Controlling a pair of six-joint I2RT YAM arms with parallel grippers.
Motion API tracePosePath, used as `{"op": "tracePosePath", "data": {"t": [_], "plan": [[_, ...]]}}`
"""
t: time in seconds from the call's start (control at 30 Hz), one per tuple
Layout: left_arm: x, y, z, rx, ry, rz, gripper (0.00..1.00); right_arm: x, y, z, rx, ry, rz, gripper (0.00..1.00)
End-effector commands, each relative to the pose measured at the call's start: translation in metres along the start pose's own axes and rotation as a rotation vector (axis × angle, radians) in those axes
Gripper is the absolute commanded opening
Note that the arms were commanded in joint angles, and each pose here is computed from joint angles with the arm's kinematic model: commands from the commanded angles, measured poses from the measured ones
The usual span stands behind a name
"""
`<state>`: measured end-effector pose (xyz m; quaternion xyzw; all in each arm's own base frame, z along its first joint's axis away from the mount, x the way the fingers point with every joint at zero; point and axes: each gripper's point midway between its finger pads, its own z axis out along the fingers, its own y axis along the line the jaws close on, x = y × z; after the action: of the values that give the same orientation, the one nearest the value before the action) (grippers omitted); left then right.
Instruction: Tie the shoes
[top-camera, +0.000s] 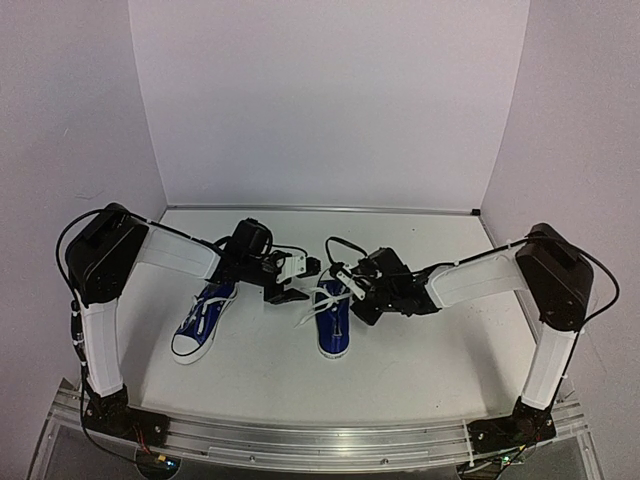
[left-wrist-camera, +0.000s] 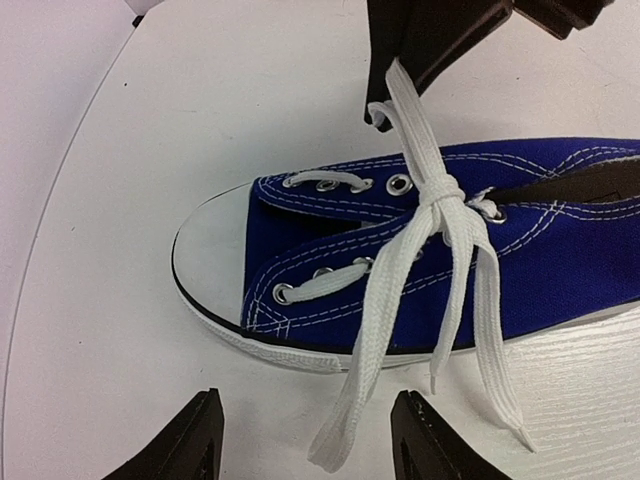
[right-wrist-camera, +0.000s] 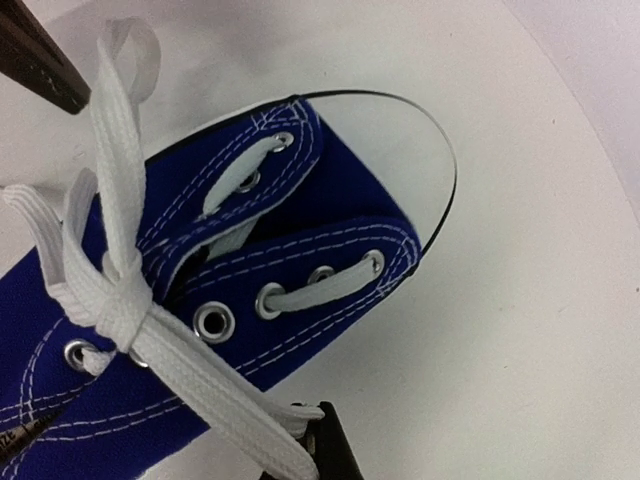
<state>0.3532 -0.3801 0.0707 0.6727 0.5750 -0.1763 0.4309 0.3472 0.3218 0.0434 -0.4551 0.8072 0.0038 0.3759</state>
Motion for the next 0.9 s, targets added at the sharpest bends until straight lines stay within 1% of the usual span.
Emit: {"op": "tracePosePath", "data": {"t": [0.0, 0.2, 0.37, 0.5, 0.6, 0.67, 0.77, 0.87], "plan": [[-0.017, 0.013, -0.003, -0.015, -0.046, 0.054, 0.58, -0.02, -0.012, -0.018, 0.04, -0.064, 0.03, 0.0], [-0.018, 0.013, 0.004, -0.009, -0.042, 0.063, 0.53, -0.019, -0.01, -0.016, 0.034, -0.056, 0.043, 0.0], [-0.015, 0.007, 0.013, 0.004, -0.019, 0.072, 0.56, -0.017, -0.009, -0.014, 0.032, -0.048, 0.046, 0.0], [-0.018, 0.002, 0.022, 0.003, -0.015, 0.09, 0.56, -0.015, -0.008, -0.012, 0.029, -0.04, 0.051, 0.0], [-0.02, 0.0, 0.027, -0.009, -0.009, 0.098, 0.52, -0.015, -0.008, -0.011, 0.028, -0.038, 0.054, 0.0], [-0.021, 0.001, 0.026, -0.021, -0.007, 0.094, 0.45, -0.014, -0.008, -0.01, 0.03, -0.035, 0.055, 0.0], [-0.018, 0.003, 0.023, -0.053, 0.003, 0.083, 0.29, -0.011, -0.008, -0.009, 0.034, -0.019, 0.053, 0.0], [-0.016, 0.005, 0.016, -0.077, 0.024, 0.083, 0.08, -0.006, -0.009, -0.008, 0.043, -0.001, 0.062, 0.0]]}}
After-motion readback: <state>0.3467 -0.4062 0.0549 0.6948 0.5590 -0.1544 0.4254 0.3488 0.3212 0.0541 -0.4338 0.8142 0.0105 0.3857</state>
